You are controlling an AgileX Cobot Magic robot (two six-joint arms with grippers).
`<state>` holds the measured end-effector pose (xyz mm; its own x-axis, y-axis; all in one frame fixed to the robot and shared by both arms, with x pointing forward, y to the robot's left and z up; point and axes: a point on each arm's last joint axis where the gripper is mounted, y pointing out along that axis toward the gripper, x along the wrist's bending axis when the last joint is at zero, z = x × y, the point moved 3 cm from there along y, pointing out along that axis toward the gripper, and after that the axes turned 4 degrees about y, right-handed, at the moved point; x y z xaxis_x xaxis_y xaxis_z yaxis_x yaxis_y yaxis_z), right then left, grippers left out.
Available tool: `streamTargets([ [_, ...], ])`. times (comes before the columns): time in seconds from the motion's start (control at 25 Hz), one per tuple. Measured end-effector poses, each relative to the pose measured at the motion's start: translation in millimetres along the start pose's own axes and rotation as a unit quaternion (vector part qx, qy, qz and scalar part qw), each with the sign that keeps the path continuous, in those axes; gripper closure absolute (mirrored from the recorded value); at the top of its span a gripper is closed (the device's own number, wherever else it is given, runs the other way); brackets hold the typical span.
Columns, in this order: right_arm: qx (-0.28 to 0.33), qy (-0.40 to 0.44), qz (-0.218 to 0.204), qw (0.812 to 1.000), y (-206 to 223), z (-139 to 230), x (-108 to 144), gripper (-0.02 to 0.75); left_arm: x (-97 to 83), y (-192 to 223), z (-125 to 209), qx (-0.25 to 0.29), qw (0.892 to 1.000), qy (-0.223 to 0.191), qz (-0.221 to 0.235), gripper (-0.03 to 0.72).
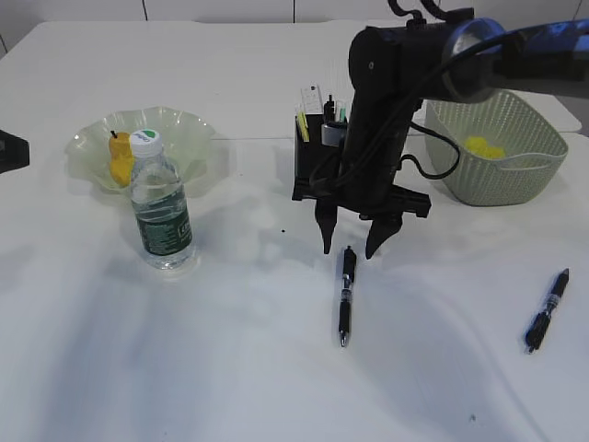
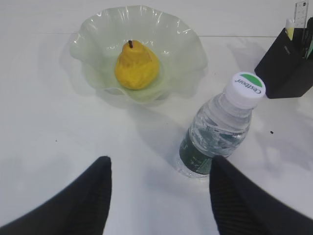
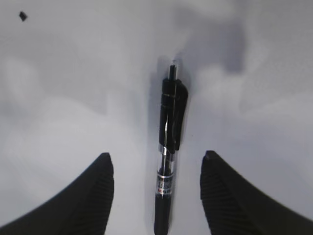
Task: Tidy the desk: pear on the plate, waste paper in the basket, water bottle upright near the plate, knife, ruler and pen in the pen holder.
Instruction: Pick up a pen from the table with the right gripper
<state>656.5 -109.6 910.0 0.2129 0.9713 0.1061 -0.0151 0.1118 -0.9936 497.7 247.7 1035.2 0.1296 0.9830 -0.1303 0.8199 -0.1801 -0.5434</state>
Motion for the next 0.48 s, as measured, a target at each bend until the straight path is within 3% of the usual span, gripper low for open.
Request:
streamTargets([
  [0.48, -0.007, 0.032, 0.005, 0.999, 8.9, -4.4, -0.6, 0.316, 0.0, 0.0, -0.4, -0.002, 1.000, 0.000, 0.000, 0.241],
])
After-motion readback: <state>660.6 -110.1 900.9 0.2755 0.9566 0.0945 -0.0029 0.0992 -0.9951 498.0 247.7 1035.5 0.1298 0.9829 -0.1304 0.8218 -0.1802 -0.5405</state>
